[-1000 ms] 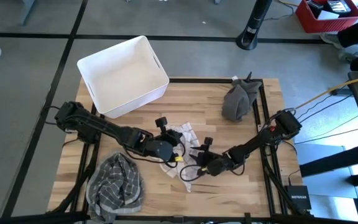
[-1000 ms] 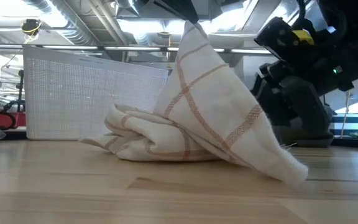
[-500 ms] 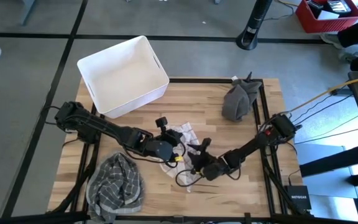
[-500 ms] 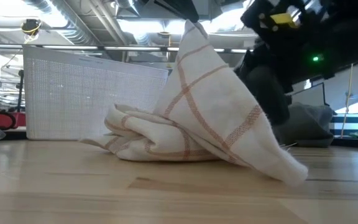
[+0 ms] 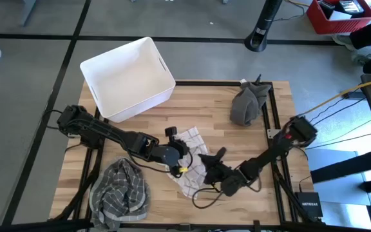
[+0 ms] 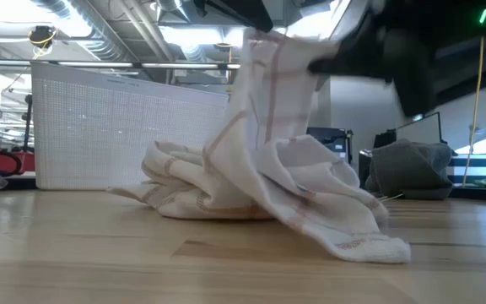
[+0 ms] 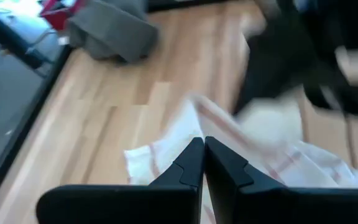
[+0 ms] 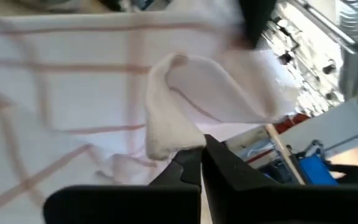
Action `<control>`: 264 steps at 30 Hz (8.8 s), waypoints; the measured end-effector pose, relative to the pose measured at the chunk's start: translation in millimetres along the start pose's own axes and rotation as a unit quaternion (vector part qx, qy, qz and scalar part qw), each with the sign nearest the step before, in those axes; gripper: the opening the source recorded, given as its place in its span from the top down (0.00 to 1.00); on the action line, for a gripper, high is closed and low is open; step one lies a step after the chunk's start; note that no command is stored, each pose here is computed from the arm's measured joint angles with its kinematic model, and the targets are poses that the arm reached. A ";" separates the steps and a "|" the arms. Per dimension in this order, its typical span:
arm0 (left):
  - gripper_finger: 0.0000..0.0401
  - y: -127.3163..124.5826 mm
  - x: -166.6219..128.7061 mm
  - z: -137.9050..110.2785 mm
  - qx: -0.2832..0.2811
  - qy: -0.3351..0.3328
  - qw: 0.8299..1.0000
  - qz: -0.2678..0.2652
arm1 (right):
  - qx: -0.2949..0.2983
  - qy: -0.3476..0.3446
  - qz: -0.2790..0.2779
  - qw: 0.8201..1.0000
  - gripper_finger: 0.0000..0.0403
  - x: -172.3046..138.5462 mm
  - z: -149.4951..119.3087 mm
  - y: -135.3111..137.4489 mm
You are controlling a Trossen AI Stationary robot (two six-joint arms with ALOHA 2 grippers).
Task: Fold towel
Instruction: Fold the brown-white towel
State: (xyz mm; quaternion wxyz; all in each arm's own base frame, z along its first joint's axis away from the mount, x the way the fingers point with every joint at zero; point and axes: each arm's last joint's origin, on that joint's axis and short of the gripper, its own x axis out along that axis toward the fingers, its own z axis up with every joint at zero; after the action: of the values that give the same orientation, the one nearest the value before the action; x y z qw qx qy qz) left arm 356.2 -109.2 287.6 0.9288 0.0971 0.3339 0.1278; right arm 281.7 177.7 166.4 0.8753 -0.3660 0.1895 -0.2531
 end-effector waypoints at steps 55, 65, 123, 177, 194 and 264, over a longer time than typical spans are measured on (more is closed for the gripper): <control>0.65 -43.3 35.4 -86.0 0.016 0.280 0.945 0.169 | 0.112 0.197 -0.045 0.973 1.00 9.8 -52.6 -115.7; 0.65 -71.8 -2.3 -81.5 -0.101 0.246 0.960 0.089 | 0.113 0.204 -0.030 0.972 1.00 9.3 -49.2 -117.7; 1.00 12.9 -133.4 -3.6 0.029 0.022 0.982 0.184 | 0.155 0.056 -0.036 0.986 1.00 -69.7 64.5 -283.2; 0.99 3.3 -137.6 -45.5 -0.018 0.085 0.993 0.079 | 0.115 0.148 0.065 0.980 1.00 -50.6 17.4 -198.9; 0.90 -63.0 -8.1 -109.5 -0.040 0.243 0.968 -0.048 | 0.182 0.157 0.115 0.964 1.00 -27.5 -87.0 -77.8; 0.99 -10.5 -145.6 -12.7 0.009 -0.012 0.987 0.161 | 0.165 -0.003 0.027 0.986 0.98 -76.0 74.0 -216.4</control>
State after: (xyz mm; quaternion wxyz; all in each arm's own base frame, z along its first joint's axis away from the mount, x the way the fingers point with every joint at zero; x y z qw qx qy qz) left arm 241.4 -162.0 362.0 0.8992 0.1597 0.3038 0.2715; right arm 193.3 131.5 385.8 0.9307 -0.2118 0.1527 -0.2562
